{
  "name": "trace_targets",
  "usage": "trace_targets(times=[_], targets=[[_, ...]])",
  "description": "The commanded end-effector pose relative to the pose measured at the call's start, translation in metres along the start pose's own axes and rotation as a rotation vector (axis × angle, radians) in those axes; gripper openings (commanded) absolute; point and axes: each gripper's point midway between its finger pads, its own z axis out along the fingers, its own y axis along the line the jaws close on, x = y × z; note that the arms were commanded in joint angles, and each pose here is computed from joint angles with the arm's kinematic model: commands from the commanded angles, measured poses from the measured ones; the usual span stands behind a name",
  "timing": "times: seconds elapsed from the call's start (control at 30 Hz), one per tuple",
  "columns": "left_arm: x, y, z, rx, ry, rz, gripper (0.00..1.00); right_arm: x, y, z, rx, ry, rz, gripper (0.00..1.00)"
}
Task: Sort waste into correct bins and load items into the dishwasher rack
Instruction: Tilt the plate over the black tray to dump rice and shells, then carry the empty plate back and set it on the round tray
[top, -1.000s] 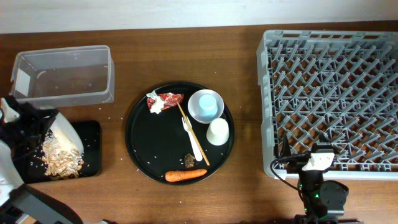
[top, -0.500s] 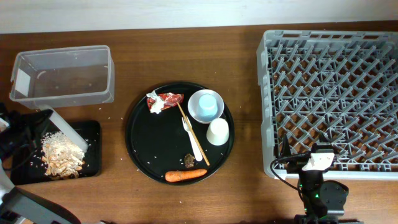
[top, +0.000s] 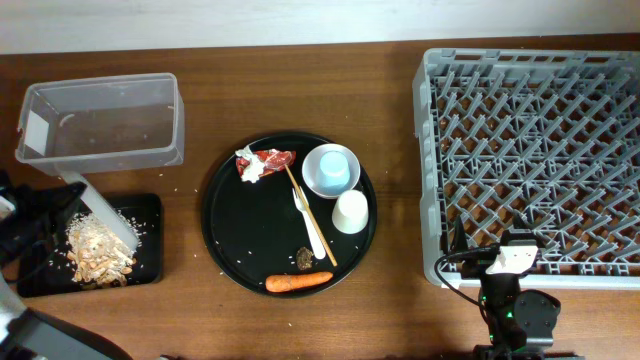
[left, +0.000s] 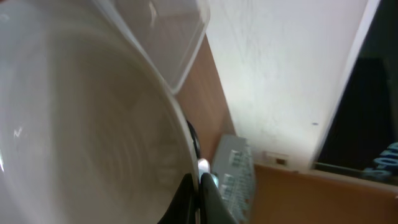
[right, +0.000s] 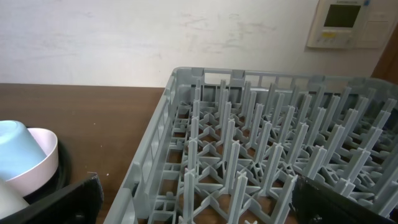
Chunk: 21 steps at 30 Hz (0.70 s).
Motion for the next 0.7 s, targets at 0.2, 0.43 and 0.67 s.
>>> trace_targets(times=[0.2, 0.43, 0.67], targets=[[0.020, -0.052, -0.008, 0.098, 0.006, 0.149, 0.01, 0.002, -0.003, 0.000, 0.015, 0.002, -0.006, 0.99], [0.110, -0.133, 0.012, -0.142, 0.103, 0.552, 0.01, 0.002, -0.003, 0.000, 0.015, 0.002, -0.006, 0.99], [0.223, -0.110, 0.079, -0.523, 0.301, 0.812, 0.01, 0.002, -0.003, 0.000, 0.015, 0.002, -0.006, 0.99]])
